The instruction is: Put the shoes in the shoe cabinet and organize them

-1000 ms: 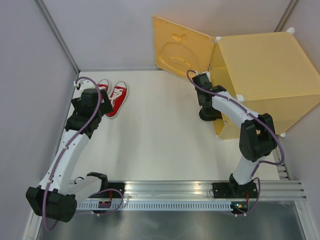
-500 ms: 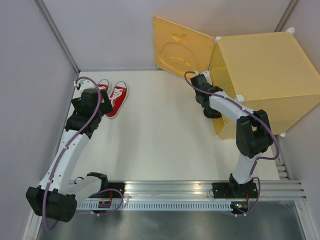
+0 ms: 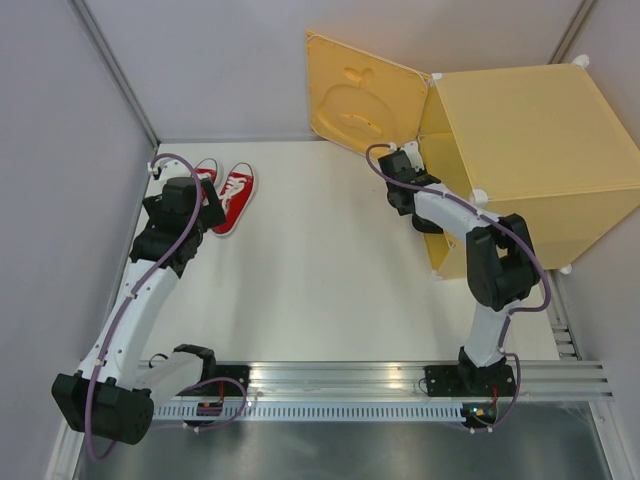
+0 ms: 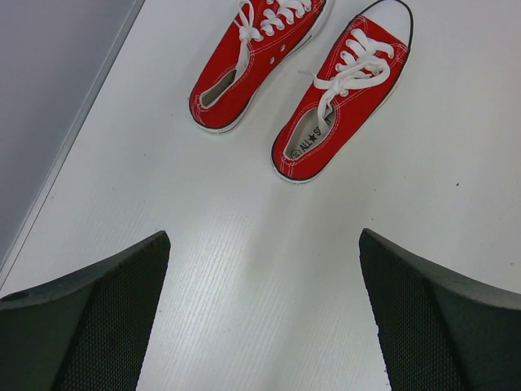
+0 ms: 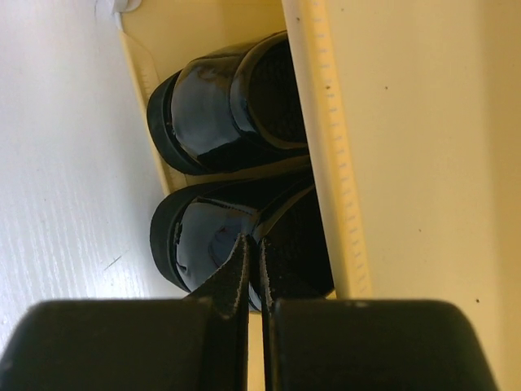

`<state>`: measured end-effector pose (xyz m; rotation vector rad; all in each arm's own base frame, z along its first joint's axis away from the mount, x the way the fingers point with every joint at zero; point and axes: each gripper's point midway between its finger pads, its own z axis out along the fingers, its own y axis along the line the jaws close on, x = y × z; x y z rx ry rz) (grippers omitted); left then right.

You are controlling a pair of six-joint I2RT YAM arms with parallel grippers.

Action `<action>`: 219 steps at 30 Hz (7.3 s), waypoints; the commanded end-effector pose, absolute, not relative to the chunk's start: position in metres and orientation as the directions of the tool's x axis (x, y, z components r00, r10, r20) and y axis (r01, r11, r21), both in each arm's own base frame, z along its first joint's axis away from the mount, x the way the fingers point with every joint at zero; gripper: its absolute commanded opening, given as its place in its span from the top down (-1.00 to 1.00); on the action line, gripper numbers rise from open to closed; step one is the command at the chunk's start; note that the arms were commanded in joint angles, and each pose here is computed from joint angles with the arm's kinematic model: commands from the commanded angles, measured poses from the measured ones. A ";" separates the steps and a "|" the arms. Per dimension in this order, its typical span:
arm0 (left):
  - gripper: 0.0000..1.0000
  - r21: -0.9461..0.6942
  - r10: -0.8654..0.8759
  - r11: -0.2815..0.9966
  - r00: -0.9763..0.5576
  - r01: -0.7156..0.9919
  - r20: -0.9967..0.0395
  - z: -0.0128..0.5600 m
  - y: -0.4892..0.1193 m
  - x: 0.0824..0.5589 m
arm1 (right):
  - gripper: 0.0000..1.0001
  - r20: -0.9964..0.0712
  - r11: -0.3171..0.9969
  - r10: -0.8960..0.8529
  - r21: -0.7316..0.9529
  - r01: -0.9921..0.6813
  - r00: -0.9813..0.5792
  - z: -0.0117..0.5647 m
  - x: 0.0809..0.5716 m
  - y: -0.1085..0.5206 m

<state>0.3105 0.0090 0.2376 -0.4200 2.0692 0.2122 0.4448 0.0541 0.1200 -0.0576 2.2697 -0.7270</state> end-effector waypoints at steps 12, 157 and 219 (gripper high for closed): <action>-0.99 -0.021 -0.192 0.931 -0.441 -0.365 -0.876 0.245 0.009 0.315 | 0.92 -0.610 0.697 -0.319 -0.670 0.257 -0.725 0.141 0.449 0.025; -0.50 -0.090 -0.764 0.533 -0.433 -0.841 -0.479 0.052 0.141 0.413 | -0.94 -0.934 0.811 0.048 0.243 -0.532 -0.354 0.258 0.306 0.214; 0.95 -0.211 -0.299 0.954 -0.701 -0.212 -0.647 0.187 -0.148 0.417 | -0.87 -0.925 0.816 0.047 0.254 -0.519 -0.378 0.274 0.293 0.207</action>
